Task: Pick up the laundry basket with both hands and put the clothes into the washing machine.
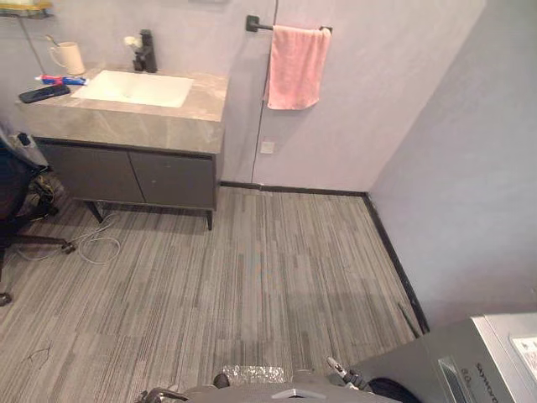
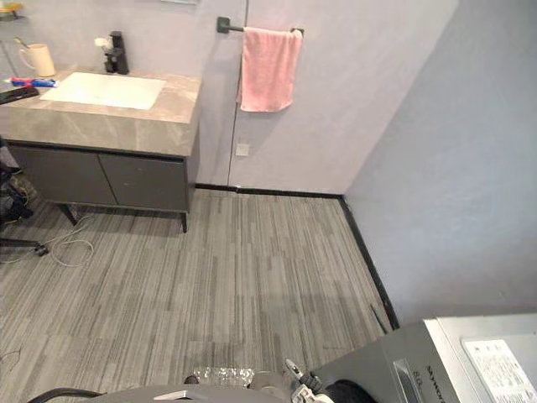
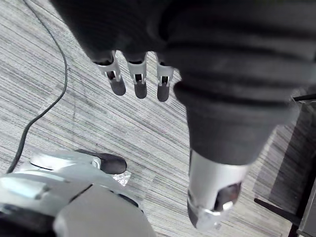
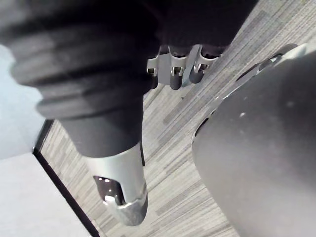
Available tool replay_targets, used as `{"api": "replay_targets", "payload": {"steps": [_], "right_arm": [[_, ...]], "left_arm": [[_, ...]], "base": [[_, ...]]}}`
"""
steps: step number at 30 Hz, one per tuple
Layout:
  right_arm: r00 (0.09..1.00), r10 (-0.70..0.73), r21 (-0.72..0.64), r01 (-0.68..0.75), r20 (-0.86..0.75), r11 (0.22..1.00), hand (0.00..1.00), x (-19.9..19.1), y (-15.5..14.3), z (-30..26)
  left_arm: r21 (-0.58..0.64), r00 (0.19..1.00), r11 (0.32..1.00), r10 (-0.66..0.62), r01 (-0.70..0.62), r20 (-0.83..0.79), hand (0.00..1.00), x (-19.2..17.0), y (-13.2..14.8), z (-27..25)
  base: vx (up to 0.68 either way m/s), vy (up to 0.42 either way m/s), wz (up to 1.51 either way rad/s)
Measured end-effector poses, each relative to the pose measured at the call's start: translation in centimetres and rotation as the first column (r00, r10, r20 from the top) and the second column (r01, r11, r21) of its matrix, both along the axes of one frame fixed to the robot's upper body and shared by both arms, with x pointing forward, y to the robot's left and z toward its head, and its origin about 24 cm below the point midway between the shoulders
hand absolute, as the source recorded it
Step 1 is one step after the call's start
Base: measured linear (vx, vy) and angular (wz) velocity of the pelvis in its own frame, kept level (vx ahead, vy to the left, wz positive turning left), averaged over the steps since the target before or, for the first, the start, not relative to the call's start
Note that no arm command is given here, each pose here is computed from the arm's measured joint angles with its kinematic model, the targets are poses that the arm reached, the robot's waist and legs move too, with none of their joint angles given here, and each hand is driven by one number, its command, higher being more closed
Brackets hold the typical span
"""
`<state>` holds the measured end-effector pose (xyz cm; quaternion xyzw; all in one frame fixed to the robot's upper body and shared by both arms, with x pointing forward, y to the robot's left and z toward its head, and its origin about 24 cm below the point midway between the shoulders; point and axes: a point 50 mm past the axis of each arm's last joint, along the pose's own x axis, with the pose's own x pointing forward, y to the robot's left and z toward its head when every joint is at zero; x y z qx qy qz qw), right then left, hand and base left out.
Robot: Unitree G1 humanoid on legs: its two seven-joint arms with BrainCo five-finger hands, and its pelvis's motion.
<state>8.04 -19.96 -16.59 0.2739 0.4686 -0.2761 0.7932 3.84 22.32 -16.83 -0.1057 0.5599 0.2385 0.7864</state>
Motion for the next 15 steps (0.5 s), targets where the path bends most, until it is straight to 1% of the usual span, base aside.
{"api": "replay_targets", "payload": {"steps": [4,6,10,15], "right_arm": [[1.000,-0.006,0.008,0.007,-0.014,1.000,0.00,-0.1,0.1,-0.1],[0.999,-0.005,0.012,0.006,-0.036,1.000,0.00,-0.6,0.1,-0.3],[0.999,-0.004,-0.005,0.004,-0.050,1.000,0.00,-1.0,-0.6,-0.3],[0.997,-0.029,0.002,0.029,-0.077,1.000,0.00,-1.6,-0.7,-0.5]], "left_arm": [[0.005,1.000,1.000,-0.005,0.004,0.021,0.00,0.5,0.0,0.1],[0.008,1.000,1.000,-0.006,0.005,0.014,0.00,0.2,0.0,0.1],[-0.016,1.000,1.000,0.000,0.000,0.000,0.00,-0.2,-0.8,-0.2],[-0.024,1.000,1.000,0.001,-0.001,-0.011,0.00,-0.4,-1.0,-0.3]], "base": [[-0.01,-0.100,0.33],[0.02,-0.162,0.17],[0.08,-0.139,0.32],[0.09,-0.068,0.14]]}}
